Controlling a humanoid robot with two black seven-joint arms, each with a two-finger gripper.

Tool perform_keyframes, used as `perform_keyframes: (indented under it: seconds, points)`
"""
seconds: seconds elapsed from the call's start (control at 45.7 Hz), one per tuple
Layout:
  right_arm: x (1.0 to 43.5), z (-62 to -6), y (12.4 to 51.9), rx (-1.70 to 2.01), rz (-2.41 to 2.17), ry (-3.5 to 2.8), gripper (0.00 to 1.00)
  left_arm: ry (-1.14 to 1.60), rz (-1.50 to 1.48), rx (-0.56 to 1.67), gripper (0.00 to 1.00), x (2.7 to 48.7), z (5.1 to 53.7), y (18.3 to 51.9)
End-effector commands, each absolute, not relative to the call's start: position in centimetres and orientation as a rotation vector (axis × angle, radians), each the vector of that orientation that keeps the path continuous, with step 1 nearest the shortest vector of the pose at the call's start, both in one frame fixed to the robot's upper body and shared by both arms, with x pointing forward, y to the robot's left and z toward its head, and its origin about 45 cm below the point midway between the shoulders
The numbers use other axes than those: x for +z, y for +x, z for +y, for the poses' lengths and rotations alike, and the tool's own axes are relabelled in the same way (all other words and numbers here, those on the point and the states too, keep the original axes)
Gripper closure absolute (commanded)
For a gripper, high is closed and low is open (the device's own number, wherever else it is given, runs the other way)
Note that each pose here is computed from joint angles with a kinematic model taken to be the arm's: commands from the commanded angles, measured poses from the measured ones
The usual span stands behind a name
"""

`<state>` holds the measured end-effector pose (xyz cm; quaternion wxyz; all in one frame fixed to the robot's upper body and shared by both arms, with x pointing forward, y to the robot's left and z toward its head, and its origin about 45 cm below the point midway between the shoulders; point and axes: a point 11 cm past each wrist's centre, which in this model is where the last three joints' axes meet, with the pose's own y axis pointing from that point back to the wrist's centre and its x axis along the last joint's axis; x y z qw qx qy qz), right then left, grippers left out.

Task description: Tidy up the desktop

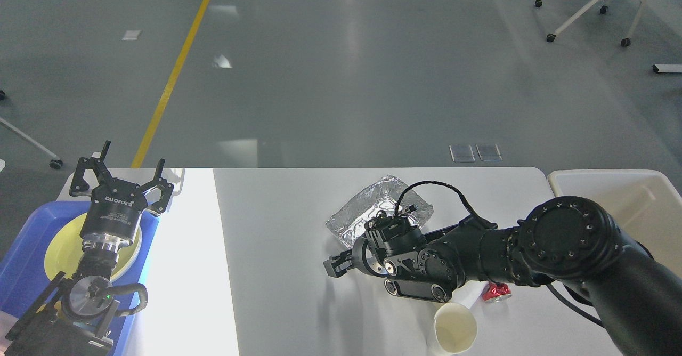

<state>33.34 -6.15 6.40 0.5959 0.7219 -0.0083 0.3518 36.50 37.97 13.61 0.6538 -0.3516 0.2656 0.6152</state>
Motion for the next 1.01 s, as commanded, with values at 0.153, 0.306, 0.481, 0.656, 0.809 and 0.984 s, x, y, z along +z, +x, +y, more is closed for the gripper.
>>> perform_keyframes:
  seconds: [0.153, 0.306, 0.481, 0.656, 0.809, 0.984]
  points:
    - [5.9, -6.4, 33.0, 0.824, -0.005, 1.667, 0.78, -0.798, 0.603, 1.396, 0.03, 13.6, 38.0, 36.5]
    - [5.9, -6.4, 33.0, 0.823, -0.007, 1.663, 1.00, -0.796, 0.603, 1.395, 0.03, 13.6, 37.9, 36.5]
    - [5.4, -6.6, 32.6, 0.810, 0.000, 1.663, 1.00, -0.798, 0.603, 1.396, 0.03, 13.6, 38.0, 36.5]
    - [6.0, -6.4, 33.1, 0.818, -0.021, 1.667, 1.00, -0.796, 0.603, 1.395, 0.03, 13.6, 37.9, 36.5]
    - [8.8, -5.0, 35.0, 0.856, -0.066, 1.685, 1.00, -0.796, 0.604, 1.396, 0.03, 13.6, 38.0, 36.5]
    - [13.8, -2.8, 37.0, 0.892, -0.110, 1.717, 1.00, -0.795, 0.602, 1.396, 0.03, 13.6, 38.0, 36.5]
